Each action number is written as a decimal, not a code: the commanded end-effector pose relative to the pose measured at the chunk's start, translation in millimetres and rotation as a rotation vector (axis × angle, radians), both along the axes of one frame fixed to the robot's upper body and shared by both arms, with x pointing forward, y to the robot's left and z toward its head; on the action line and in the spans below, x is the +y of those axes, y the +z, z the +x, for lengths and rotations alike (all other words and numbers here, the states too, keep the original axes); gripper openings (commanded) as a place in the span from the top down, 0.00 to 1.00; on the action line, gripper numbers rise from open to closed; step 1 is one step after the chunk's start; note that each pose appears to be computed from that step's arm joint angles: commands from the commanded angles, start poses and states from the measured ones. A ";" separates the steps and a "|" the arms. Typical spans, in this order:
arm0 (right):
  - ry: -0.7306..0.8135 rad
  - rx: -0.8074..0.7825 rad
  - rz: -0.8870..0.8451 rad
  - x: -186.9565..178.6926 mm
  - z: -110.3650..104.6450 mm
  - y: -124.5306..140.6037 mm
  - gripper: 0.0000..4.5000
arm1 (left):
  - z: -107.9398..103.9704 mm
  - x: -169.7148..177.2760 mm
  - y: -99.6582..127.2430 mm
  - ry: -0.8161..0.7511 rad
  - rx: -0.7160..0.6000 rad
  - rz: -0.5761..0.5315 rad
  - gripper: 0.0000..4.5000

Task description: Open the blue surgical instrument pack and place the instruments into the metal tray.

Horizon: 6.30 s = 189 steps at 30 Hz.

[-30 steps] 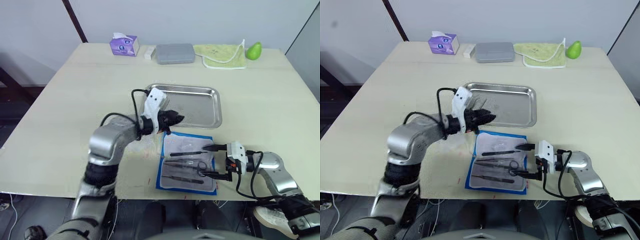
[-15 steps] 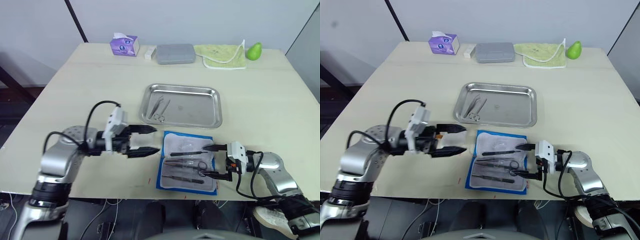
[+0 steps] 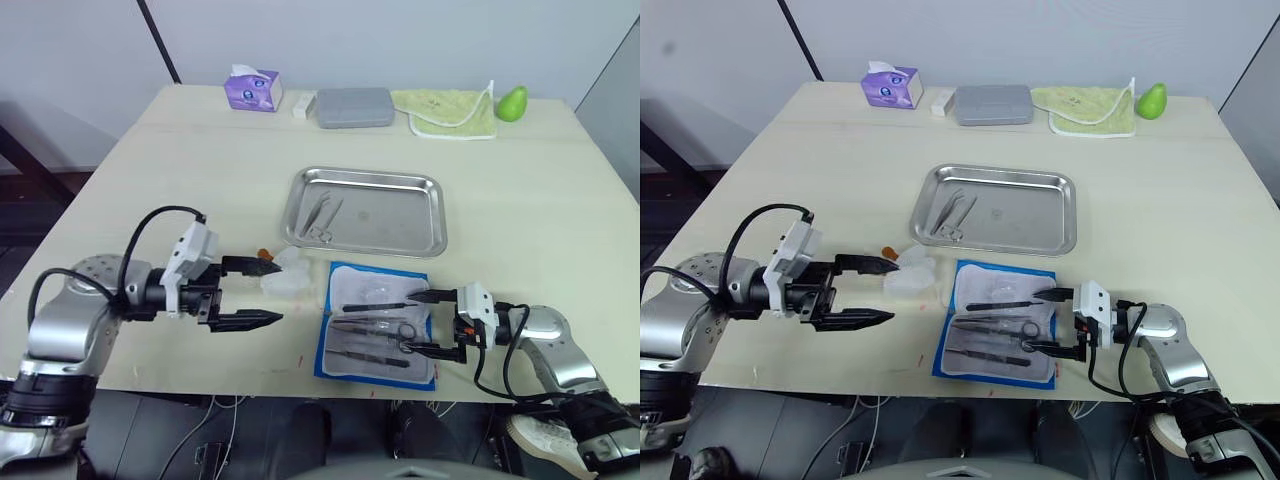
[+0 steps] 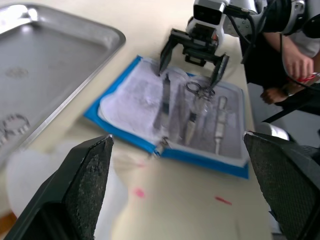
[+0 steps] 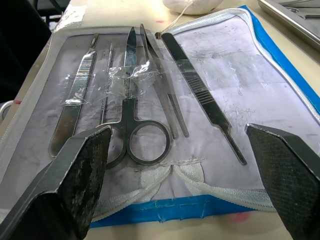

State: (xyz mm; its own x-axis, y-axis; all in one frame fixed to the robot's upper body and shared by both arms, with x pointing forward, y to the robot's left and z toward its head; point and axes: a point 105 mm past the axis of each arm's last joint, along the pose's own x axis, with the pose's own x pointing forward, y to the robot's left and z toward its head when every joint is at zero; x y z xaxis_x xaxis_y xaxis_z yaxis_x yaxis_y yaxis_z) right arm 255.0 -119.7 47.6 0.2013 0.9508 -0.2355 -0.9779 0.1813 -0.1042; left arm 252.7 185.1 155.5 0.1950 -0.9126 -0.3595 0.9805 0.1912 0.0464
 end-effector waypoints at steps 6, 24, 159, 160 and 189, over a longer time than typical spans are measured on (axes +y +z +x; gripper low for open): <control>-0.017 0.116 -0.059 -7.5 -10.2 -28.9 0.00 | 10.5 -47.6 -16.1 -0.061 -0.029 0.082 0.02; -0.011 0.116 -0.038 -1.0 -14.6 -31.6 0.00 | 33.4 -91.9 -58.3 -0.146 -0.096 0.205 0.58; 0.018 0.181 -0.228 -14.9 -7.9 -53.3 0.00 | 149.7 -110.9 -22.4 1.093 0.089 0.096 0.99; 0.018 0.181 -0.228 -14.9 -8.3 -53.9 0.00 | 149.7 -110.9 -22.9 1.096 0.092 0.097 0.99; 0.014 0.170 -0.218 -13.0 -6.7 -52.4 0.00 | 144.4 -114.3 -20.0 1.083 0.121 0.021 0.45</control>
State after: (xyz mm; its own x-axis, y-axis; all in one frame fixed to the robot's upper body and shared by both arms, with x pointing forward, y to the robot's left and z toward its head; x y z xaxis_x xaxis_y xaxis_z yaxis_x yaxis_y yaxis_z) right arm 264.4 -112.5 46.5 0.1427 0.9455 -0.2928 -0.9860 0.1100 -0.1254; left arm 398.5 79.3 114.9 0.8294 -0.2186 -0.5141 0.2571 0.9664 0.0040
